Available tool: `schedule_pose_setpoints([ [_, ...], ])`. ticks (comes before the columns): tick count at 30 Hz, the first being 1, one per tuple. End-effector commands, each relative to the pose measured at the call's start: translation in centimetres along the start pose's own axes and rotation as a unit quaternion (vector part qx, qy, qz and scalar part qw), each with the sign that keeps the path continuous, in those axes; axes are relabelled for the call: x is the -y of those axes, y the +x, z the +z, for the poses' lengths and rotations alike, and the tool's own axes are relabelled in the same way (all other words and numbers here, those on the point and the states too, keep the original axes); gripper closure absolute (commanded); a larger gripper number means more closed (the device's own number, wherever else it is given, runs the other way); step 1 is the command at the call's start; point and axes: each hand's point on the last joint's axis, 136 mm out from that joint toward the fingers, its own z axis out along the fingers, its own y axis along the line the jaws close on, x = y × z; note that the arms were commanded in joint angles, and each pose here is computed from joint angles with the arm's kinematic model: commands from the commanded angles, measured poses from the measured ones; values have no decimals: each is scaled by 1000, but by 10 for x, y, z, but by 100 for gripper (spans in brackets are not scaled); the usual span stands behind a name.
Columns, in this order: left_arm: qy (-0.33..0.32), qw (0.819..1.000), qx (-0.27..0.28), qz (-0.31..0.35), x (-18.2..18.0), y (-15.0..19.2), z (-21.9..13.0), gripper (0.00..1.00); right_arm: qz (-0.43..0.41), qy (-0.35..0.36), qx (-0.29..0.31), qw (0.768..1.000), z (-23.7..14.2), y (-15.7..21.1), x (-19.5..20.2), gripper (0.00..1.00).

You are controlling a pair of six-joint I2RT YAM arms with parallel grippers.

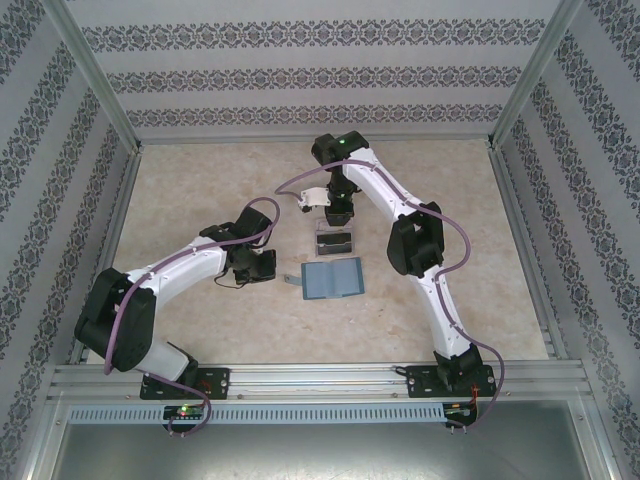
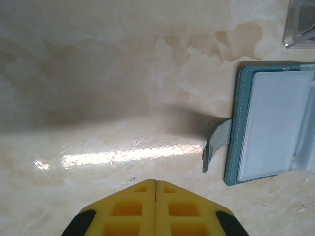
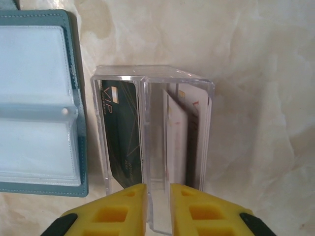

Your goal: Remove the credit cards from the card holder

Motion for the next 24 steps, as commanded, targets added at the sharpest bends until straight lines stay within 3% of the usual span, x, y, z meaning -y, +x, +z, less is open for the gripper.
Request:
schedule_pose_setpoints([
  [1, -14, 1000, 1, -13, -10, 2, -2, 100, 0, 33, -3, 999, -18, 4, 8, 79],
  [8, -21, 1000, 14, -15, -15, -5, -2, 97, 23, 81, 2, 996, -32, 8, 20, 74],
  [14, -26, 999, 40, -6, -21, -20, -5, 88, 54, 140, 32, 988, -43, 11, 26, 55],
  [20, -33, 997, 68, 15, -22, -39, -9, 62, 80, 180, 57, 979, -48, 21, 17, 26],
  [21, -34, 997, 71, 20, -21, -41, -9, 57, 86, 182, 60, 978, -48, 24, 14, 8],
  [22, -35, 996, 74, 23, -21, -45, -9, 53, 92, 185, 65, 976, -48, 26, 12, 2],
  [24, -37, 996, 79, 27, -22, -50, -9, 39, 103, 186, 71, 975, -47, 29, 5, 2],
])
